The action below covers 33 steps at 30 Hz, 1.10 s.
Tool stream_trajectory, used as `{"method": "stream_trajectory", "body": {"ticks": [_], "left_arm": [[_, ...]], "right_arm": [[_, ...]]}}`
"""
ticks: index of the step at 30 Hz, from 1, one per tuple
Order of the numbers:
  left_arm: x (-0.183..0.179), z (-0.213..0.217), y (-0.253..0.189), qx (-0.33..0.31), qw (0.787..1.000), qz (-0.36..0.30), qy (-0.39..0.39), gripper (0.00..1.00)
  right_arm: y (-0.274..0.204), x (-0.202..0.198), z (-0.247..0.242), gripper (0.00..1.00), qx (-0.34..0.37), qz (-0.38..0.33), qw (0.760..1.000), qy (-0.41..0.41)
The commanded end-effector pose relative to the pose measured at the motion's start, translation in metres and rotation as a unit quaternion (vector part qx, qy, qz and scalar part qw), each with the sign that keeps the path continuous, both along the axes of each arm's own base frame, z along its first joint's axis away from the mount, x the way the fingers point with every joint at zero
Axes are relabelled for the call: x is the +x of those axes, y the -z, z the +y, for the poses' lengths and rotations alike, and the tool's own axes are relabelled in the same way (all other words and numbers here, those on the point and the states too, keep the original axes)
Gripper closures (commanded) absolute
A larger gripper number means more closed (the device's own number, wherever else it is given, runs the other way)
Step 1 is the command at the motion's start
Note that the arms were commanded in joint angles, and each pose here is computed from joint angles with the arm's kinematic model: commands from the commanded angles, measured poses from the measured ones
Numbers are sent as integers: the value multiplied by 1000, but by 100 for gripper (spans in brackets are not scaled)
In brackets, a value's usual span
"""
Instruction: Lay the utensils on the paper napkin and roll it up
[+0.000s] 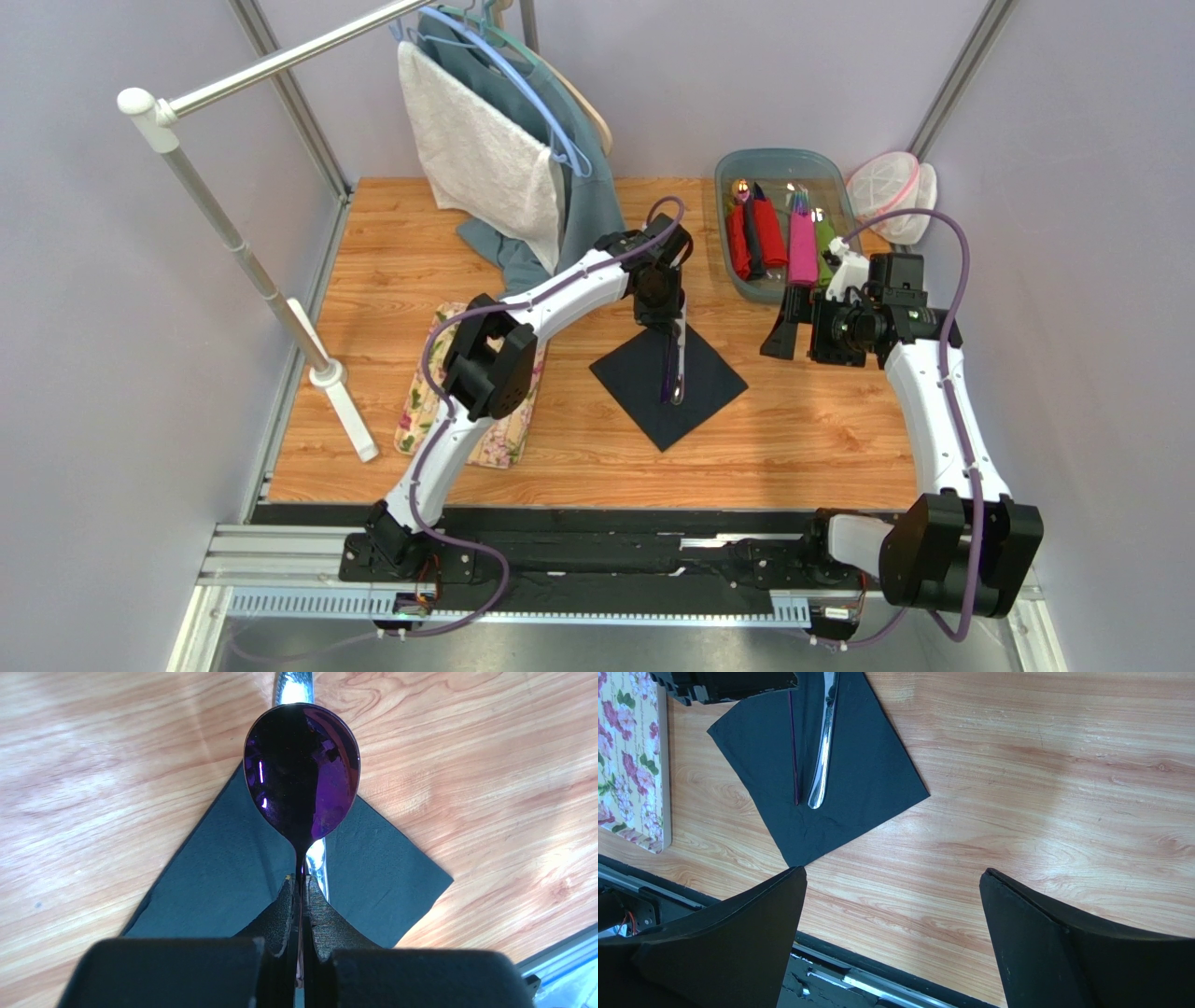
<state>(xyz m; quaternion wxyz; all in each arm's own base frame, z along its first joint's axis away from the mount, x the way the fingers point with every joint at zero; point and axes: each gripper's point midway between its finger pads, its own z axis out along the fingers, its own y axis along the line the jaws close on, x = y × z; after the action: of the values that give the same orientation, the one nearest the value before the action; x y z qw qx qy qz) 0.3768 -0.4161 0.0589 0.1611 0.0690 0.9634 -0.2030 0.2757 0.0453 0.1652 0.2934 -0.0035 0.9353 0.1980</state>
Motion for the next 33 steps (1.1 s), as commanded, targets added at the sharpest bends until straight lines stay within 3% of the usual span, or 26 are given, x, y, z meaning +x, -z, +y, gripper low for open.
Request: {"method": "stream_trajectory", "body": {"ticks": [1, 14, 21, 27, 33], "left_arm": [[9, -11, -5, -33, 999, 3, -6, 100], [15, -1, 22, -11, 1000, 17, -22, 96], [21, 4, 22, -8, 1000, 12, -28, 82], [26, -8, -11, -45, 999, -12, -16, 66], [11, -14, -47, -54, 997, -45, 25, 55]], "right_arm": [[-4, 5, -3, 0, -5, -19, 1000, 0], [0, 6, -6, 0, -9, -13, 1000, 0], [0, 6, -8, 0, -8, -12, 1000, 3], [0, 8, -6, 0, -4, -11, 1000, 1], [-4, 11, -4, 0, 4, -16, 1000, -2]]}}
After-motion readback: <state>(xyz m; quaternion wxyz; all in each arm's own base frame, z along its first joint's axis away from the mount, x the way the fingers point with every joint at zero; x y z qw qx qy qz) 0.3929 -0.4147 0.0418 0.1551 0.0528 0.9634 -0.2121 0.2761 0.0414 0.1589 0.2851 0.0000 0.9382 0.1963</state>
